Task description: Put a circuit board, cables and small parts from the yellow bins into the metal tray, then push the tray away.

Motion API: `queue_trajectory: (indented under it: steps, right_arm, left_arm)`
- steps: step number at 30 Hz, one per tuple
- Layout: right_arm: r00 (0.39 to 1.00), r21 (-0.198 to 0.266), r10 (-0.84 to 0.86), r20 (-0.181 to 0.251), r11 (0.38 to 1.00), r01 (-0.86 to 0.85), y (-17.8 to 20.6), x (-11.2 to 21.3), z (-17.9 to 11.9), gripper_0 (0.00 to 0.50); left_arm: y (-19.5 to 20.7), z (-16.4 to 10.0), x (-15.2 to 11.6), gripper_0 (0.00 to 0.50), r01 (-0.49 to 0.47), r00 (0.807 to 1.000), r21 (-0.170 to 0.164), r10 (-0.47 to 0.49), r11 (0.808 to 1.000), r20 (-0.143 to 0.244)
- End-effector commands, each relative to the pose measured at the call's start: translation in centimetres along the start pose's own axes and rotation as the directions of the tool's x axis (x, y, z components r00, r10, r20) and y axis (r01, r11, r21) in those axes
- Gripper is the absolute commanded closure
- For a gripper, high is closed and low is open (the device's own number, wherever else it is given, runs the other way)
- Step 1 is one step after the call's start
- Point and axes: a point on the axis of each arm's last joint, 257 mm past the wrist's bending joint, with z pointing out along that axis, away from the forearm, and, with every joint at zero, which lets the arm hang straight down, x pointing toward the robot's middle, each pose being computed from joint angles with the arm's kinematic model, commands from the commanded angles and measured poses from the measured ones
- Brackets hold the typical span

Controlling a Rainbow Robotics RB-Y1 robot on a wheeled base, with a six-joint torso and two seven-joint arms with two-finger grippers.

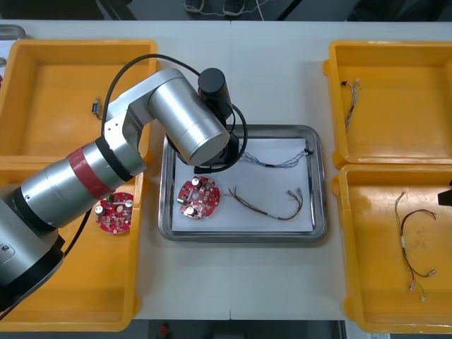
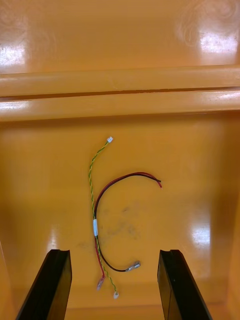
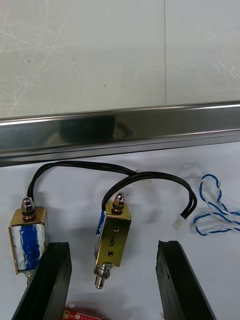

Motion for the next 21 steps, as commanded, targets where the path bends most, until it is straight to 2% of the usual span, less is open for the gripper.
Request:
queue_trajectory:
  steps: [1,8,14,18,21]
  right_arm:
    - [0.999,0.036,0.04,0.007,0.999,-0.04,-1.7,0.0,-0.9,0.0]
    - [0.999,0.035,0.034,0.006,0.999,-0.034,-1.6,-0.1,-0.9,0.0]
    - [1.0,0.034,0.012,0.002,0.999,-0.012,-1.5,-0.1,-1.1,0.0]
    - [1.0,0.032,-0.025,-0.005,0.999,0.025,-1.3,-0.2,-1.3,0.0]
    - [0.998,0.012,-0.055,-0.012,0.998,0.055,-0.7,-0.3,-1.6,0.0]
  left_arm:
    - [-3.1,-3.6,-2.9,0.0,0.066,0.995,0.06,-0.069,0.996,0.065]
    - [-1.8,-7.6,-4.3,0.0,0.089,0.992,0.054,-0.094,0.995,0.084]
    - [0.5,-11.3,-4.9,0.0,0.107,0.992,0.059,-0.111,0.993,0.068]
    - [2.9,-13.9,-5.2,0.0,0.116,0.991,0.049,-0.118,0.992,0.056]
    - [4.9,-15.6,-5.2,0.0,0.129,0.99,0.041,-0.131,0.991,0.049]
